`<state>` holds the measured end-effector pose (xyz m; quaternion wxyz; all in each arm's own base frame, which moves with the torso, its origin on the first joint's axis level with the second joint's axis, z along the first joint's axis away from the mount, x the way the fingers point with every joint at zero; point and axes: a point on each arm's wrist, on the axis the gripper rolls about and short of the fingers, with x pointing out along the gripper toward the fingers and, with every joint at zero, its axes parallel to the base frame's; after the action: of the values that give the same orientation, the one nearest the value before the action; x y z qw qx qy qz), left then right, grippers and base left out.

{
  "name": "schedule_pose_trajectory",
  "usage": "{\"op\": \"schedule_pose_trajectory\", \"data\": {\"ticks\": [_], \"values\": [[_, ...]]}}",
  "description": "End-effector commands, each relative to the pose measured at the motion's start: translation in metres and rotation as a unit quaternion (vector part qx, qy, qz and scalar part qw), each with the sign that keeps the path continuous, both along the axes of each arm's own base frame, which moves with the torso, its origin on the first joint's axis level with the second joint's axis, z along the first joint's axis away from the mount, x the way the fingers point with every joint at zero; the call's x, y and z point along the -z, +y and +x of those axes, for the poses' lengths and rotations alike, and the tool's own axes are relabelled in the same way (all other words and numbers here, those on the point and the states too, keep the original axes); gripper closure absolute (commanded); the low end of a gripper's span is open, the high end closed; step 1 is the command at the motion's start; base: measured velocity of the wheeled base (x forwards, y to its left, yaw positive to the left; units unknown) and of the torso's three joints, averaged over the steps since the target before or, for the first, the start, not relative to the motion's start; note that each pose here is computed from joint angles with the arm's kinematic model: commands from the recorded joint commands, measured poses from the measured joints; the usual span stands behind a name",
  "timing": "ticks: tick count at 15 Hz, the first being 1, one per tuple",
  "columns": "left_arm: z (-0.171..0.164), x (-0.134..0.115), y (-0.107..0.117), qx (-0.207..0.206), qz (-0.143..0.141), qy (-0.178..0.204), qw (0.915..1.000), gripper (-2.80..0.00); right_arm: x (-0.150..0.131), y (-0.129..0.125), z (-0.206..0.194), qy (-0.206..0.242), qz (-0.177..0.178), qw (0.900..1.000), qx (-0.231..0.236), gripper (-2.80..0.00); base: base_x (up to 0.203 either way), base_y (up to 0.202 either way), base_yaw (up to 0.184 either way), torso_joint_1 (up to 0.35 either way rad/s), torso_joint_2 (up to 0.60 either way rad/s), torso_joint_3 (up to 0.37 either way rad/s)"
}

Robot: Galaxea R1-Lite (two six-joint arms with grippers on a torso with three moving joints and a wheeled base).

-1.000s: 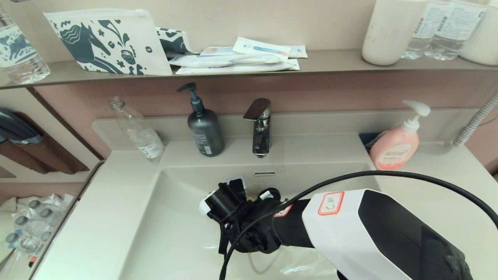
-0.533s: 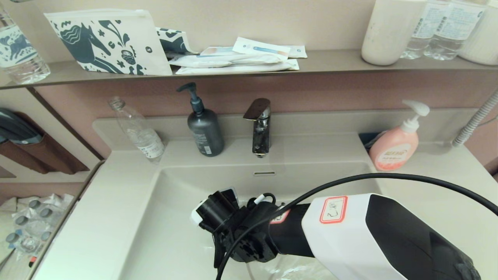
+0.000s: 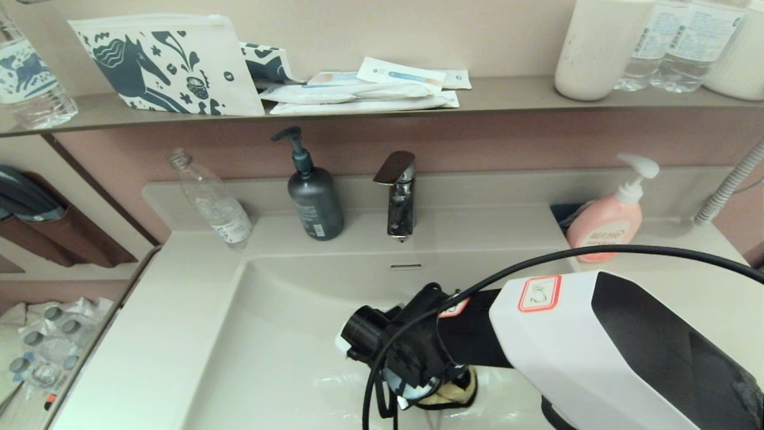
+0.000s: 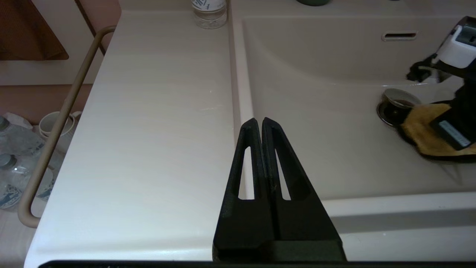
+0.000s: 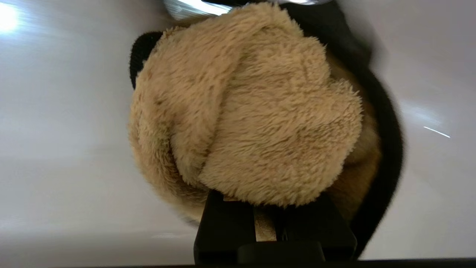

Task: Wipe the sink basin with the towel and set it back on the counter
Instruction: Wipe the sink

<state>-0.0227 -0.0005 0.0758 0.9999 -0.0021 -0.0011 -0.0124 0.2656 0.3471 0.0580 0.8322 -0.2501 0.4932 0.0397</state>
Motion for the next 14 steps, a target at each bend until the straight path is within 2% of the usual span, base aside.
{"op": "schedule_pose_trajectory", "data": {"ticks": [1, 4, 6, 9, 14], "values": [[0.000, 0.000, 0.000, 0.001, 0.000, 0.000, 1.0000, 0.00, -0.009, -0.024, 0.005, -0.006, -0.035, 0.999, 0.026, 0.00, 0.000, 0.000, 0.000, 0.000, 0.00, 0.000], [0.000, 0.000, 0.000, 0.000, 0.000, 0.000, 1.0000, 0.00, -0.016, -0.059, 0.022, -0.020, -0.070, 0.995, 0.070, 0.00, 0.000, 0.000, 0.000, 0.000, 0.00, 0.000], [0.000, 0.000, 0.000, 0.000, 0.000, 0.000, 1.0000, 0.00, -0.020, -0.069, 0.031, -0.032, -0.060, 0.992, 0.102, 0.00, 0.000, 0.000, 0.000, 0.000, 0.00, 0.000], [0.000, 0.000, 0.000, 0.000, 0.000, 0.000, 1.0000, 0.00, -0.022, -0.063, 0.030, -0.045, -0.040, 0.993, 0.101, 0.00, 0.000, 0.000, 0.000, 0.000, 0.00, 0.000], [0.000, 0.000, 0.000, 0.000, 0.000, 0.000, 1.0000, 0.00, -0.031, -0.039, 0.021, -0.083, 0.022, 0.993, 0.077, 0.00, 0.000, 0.000, 0.000, 0.000, 0.00, 0.000]]}}
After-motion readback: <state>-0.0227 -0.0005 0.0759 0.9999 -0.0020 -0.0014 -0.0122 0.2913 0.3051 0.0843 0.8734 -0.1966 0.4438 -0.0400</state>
